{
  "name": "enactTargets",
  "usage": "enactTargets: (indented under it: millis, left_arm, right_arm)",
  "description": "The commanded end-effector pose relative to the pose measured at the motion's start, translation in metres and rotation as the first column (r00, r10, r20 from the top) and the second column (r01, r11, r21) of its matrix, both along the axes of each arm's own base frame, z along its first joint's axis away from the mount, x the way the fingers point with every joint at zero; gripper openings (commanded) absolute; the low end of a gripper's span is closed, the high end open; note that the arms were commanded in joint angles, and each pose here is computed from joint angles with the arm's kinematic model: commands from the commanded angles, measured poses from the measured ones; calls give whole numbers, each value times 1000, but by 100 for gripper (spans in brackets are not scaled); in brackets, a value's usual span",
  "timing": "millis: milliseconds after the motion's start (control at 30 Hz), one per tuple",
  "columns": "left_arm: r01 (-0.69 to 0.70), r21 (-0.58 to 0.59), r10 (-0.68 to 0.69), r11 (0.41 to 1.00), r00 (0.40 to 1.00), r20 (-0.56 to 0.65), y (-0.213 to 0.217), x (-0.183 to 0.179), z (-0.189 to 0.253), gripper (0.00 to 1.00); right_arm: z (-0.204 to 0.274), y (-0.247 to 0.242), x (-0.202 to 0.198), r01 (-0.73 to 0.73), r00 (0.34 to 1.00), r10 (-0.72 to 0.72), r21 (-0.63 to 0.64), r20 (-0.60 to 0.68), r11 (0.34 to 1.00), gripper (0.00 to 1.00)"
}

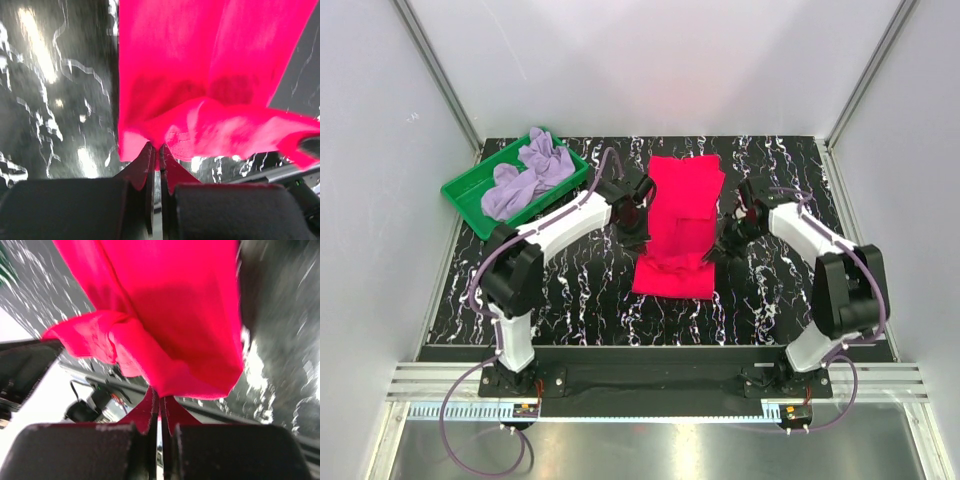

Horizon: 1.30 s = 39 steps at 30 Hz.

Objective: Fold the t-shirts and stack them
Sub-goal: Fold the tshirt

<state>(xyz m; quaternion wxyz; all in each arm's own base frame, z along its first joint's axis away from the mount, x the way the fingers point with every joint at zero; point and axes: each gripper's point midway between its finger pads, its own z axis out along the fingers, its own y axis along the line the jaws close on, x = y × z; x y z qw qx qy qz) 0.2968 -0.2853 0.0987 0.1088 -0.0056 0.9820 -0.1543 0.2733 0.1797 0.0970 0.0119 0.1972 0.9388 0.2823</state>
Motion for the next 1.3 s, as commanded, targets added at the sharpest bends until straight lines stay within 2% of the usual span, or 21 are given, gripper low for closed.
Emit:
enactTargets:
  millis: [0,233,533,967,1100,1133,1167,1267]
  left_arm:
    - [41,-44,-40,998,999,22,-3,24,8,3]
    - [12,-137,-7,990,999,41,-16,58,8,1]
    - [4,-167,4,986,999,50,-27,85,6,1]
    - [-33,-212,40,977,999,28,-33,107,0,3]
    - [-53,-205,61,977,998,32,-29,111,-2,6]
    - [-60,-208,68,976,997,31,-28,113,-3,10]
    - [-65,-208,73,976,997,34,-26,115,-2,22]
    - [-85,-195,99,977,993,59,-18,128,1,37]
  right_arm:
    - [-1,-15,26,-23,1000,23,-19,17,1000,0]
    - [-7,-17,64,-31,999,30,18,14,999,0]
    - [-25,-24,77,-13,1000,14,40,-27,999,0]
    - [-35,-27,102,-1,1000,3,76,-23,997,1]
    - [-32,-28,111,0,1000,1,86,-21,996,10]
    - [-29,-30,117,4,1000,-3,85,-9,996,15]
    - [-30,-31,119,7,1000,-6,85,-12,996,26]
    - [-27,-39,133,36,999,-36,81,-4,996,41]
